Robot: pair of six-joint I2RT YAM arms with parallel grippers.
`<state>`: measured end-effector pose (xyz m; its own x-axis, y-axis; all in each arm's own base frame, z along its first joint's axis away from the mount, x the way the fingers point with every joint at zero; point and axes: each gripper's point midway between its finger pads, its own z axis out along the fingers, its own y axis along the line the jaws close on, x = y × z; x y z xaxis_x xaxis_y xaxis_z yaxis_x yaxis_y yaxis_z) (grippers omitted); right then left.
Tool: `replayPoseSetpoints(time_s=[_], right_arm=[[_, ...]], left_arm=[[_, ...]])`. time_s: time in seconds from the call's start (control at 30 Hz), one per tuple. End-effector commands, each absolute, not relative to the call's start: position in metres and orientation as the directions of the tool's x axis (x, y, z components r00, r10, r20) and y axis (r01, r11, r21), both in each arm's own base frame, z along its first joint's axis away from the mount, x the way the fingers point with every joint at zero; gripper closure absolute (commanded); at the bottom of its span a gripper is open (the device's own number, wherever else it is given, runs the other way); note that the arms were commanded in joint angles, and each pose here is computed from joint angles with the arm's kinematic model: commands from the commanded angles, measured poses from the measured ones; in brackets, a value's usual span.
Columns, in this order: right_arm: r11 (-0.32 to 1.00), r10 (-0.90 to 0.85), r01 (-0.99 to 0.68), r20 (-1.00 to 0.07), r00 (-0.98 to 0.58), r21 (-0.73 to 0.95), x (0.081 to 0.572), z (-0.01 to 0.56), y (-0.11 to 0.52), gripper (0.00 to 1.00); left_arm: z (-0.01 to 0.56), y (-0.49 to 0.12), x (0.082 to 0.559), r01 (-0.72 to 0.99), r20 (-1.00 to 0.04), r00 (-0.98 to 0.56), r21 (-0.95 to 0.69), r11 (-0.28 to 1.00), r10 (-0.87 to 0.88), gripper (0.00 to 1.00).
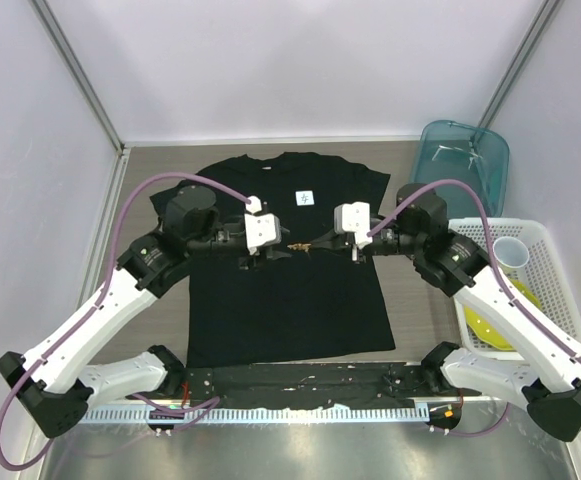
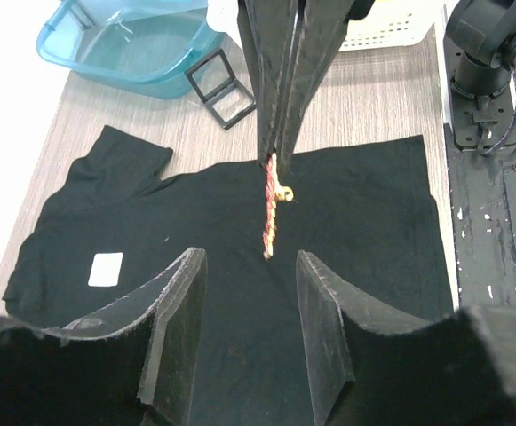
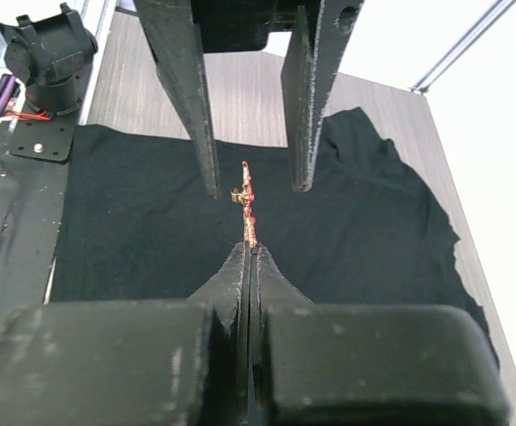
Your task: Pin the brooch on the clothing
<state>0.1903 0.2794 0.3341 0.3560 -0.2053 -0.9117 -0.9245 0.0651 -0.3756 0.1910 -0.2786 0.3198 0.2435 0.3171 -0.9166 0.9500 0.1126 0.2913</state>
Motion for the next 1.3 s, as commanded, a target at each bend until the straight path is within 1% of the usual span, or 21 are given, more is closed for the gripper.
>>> replayPoseSetpoints(time_s=[0.0, 0.27, 0.3, 0.33, 0.37, 0.5, 0.57, 0.67, 0.73, 0.77, 0.8, 0.83, 0.87, 0.9, 0.93, 0.97, 1.03, 1.07, 1.1, 1.2, 1.27], right_arm=[[0.035, -0.197, -0.94, -0.924, 0.326, -0.339, 0.185, 0.338, 0.287, 0.99], [0.026, -0.226, -0.95, -0.927, 0.299, -0.312, 0.186, 0.335, 0.291, 0.99], [0.025, -0.226, -0.951, -0.928, 0.295, -0.308, 0.186, 0.335, 0.291, 0.99], [0.025, -0.227, -0.952, -0.929, 0.292, -0.306, 0.185, 0.335, 0.291, 0.99], [0.022, -0.227, -0.955, -0.931, 0.285, -0.297, 0.184, 0.334, 0.292, 0.99], [0.012, -0.237, -0.96, -0.933, 0.27, -0.281, 0.183, 0.334, 0.293, 0.99], [0.008, -0.247, -0.96, -0.931, 0.27, -0.28, 0.185, 0.332, 0.293, 0.99], [0.015, -0.257, -0.959, -0.929, 0.268, -0.281, 0.187, 0.331, 0.294, 0.99], [0.018, -0.261, -0.962, -0.93, 0.259, -0.273, 0.189, 0.331, 0.295, 0.99], [0.029, -0.264, -0.966, -0.934, 0.241, -0.258, 0.19, 0.331, 0.295, 0.94], [0.041, -0.268, -0.969, -0.937, 0.226, -0.245, 0.191, 0.332, 0.295, 0.84], [0.055, -0.274, -0.973, -0.94, 0.203, -0.226, 0.193, 0.33, 0.295, 0.71], [0.079, -0.288, -0.975, -0.941, 0.177, -0.207, 0.196, 0.329, 0.294, 0.54], [0.087, -0.3, -0.978, -0.942, 0.153, -0.187, 0.197, 0.326, 0.293, 0.49], [0.093, -0.31, -0.979, -0.94, 0.142, -0.179, 0.197, 0.325, 0.292, 0.46], [0.096, -0.326, -0.982, -0.937, 0.123, -0.162, 0.196, 0.319, 0.29, 0.41], [0.116, -0.331, -0.984, -0.939, 0.087, -0.132, 0.195, 0.315, 0.289, 0.36], [0.121, -0.328, -0.985, -0.942, 0.076, -0.121, 0.194, 0.313, 0.288, 0.27], [0.128, -0.321, -0.986, -0.945, 0.063, -0.109, 0.194, 0.312, 0.289, 0.24], [0.192, -0.281, -0.979, -0.96, 0.01, -0.067, 0.2, 0.309, 0.29, 0.22], [0.199, -0.262, -0.98, -0.965, -0.026, -0.027, 0.198, 0.304, 0.294, 0.22]], left_arm=[[0.348, -0.285, 0.187, 0.947, -0.928, 0.263, 0.301, 0.115, 0.264, 0.54], [0.333, -0.293, 0.174, 0.968, -0.925, 0.212, 0.244, 0.066, 0.315, 0.63], [0.331, -0.294, 0.174, 0.969, -0.924, 0.208, 0.239, 0.063, 0.32, 0.65], [0.33, -0.294, 0.175, 0.971, -0.925, 0.194, 0.228, 0.067, 0.328, 0.69], [0.329, -0.295, 0.175, 0.972, -0.925, 0.188, 0.222, 0.07, 0.33, 0.7], [0.322, -0.293, 0.177, 0.974, -0.915, 0.176, 0.215, 0.07, 0.362, 0.67], [0.319, -0.293, 0.179, 0.974, -0.912, 0.169, 0.213, 0.08, 0.374, 0.68], [0.319, -0.293, 0.178, 0.977, -0.91, 0.154, 0.198, 0.077, 0.384, 0.81], [0.315, -0.292, 0.18, 0.98, -0.913, 0.117, 0.169, 0.101, 0.391, 0.93], [0.313, -0.292, 0.181, 0.981, -0.915, 0.094, 0.153, 0.12, 0.393, 1.0], [0.311, -0.292, 0.182, 0.981, -0.918, 0.068, 0.134, 0.142, 0.392, 1.0], [0.304, -0.289, 0.182, 0.98, -0.922, -0.006, 0.071, 0.184, 0.387, 1.0], [0.304, -0.288, 0.183, 0.978, -0.929, -0.03, 0.049, 0.201, 0.369, 1.0], [0.302, -0.287, 0.181, 0.978, -0.932, -0.062, 0.015, 0.208, 0.356, 1.0], [0.304, -0.285, 0.179, 0.977, -0.938, -0.081, -0.007, 0.215, 0.336, 1.0], [0.298, -0.286, 0.177, 0.972, -0.938, -0.136, -0.063, 0.227, 0.32, 1.0], [0.298, -0.282, 0.181, 0.96, -0.939, -0.185, -0.109, 0.258, 0.291, 1.0], [0.298, -0.282, 0.178, 0.951, -0.934, -0.241, -0.172, 0.258, 0.265, 1.0], [0.303, -0.281, 0.185, 0.942, -0.937, -0.261, -0.194, 0.275, 0.232, 1.0], [0.313, -0.283, 0.188, 0.913, -0.925, -0.351, -0.305, 0.272, 0.141, 1.0], [0.315, -0.281, 0.192, 0.895, -0.916, -0.387, -0.347, 0.28, 0.102, 1.0]])
